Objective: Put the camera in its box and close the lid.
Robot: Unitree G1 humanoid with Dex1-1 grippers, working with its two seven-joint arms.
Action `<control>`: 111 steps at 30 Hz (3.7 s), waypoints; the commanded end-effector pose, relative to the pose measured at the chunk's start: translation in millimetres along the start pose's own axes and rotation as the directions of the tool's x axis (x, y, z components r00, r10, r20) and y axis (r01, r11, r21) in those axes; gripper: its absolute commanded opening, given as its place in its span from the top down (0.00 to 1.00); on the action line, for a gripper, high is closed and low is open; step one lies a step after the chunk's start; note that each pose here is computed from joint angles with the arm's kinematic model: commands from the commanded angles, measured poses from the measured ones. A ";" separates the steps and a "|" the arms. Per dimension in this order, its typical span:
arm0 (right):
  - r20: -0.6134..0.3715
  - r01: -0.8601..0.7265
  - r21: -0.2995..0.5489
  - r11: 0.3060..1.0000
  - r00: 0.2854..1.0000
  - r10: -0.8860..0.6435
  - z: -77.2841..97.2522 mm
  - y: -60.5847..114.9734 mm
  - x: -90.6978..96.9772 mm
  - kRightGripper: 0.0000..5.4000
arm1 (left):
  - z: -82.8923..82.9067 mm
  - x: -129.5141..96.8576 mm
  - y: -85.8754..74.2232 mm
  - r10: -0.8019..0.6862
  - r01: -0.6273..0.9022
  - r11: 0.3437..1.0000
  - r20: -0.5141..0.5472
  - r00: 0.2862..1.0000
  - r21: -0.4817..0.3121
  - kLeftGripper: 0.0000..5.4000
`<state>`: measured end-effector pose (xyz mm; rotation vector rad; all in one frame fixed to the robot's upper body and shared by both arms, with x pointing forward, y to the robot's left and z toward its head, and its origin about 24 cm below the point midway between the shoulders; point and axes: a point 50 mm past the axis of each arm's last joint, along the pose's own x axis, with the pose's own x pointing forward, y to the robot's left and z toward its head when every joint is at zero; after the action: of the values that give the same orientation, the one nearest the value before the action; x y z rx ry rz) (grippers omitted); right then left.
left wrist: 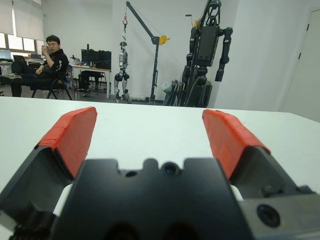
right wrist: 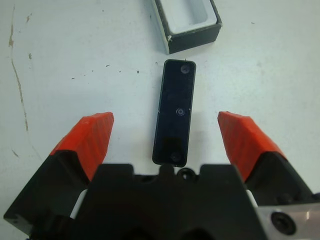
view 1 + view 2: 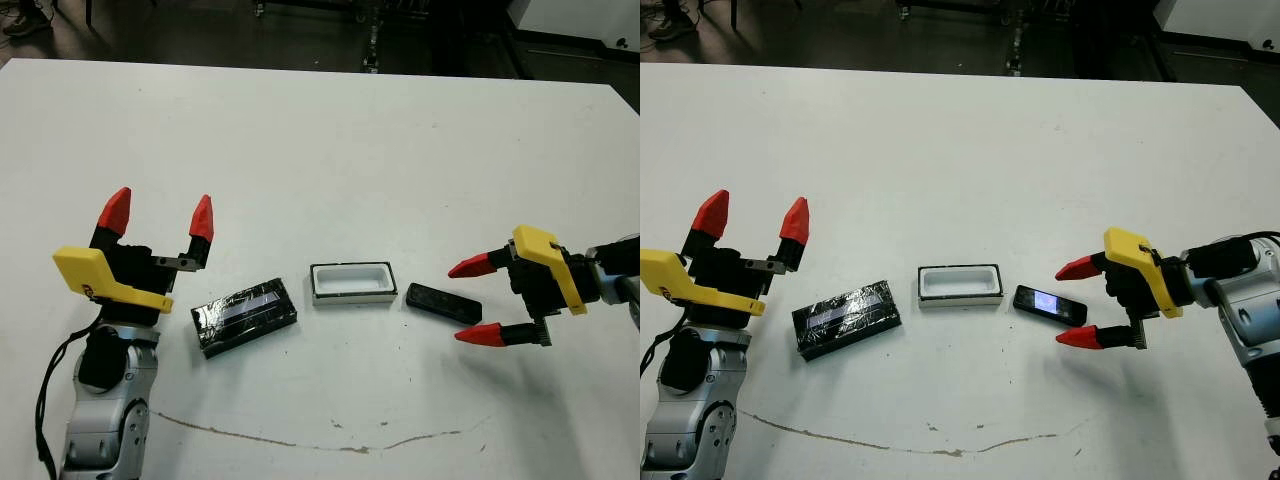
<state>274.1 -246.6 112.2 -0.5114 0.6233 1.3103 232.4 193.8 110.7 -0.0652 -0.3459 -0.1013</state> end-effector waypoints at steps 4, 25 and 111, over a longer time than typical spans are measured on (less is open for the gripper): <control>-0.003 -0.003 0.042 0.999 1.000 0.003 -7.2 4.0 5.6 0.00 | -4.1 -2.4 1.6 0.000 0.000 1.000 -0.025 1.000 0.012 0.00; -0.016 0.021 0.051 0.998 1.000 -0.020 -8.1 8.3 10.1 0.06 | -3.9 -2.9 1.3 0.011 -0.011 1.000 -0.029 1.000 0.012 0.00; -0.110 -0.041 -0.183 0.982 0.994 0.021 118.9 -33.4 43.8 0.69 | -2.1 -4.4 -3.2 -0.010 0.010 1.000 -0.014 1.000 0.002 0.00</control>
<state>326.9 -143.8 165.0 -0.6939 0.6102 1.3722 229.8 190.6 109.9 -0.0663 -0.3443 -0.1197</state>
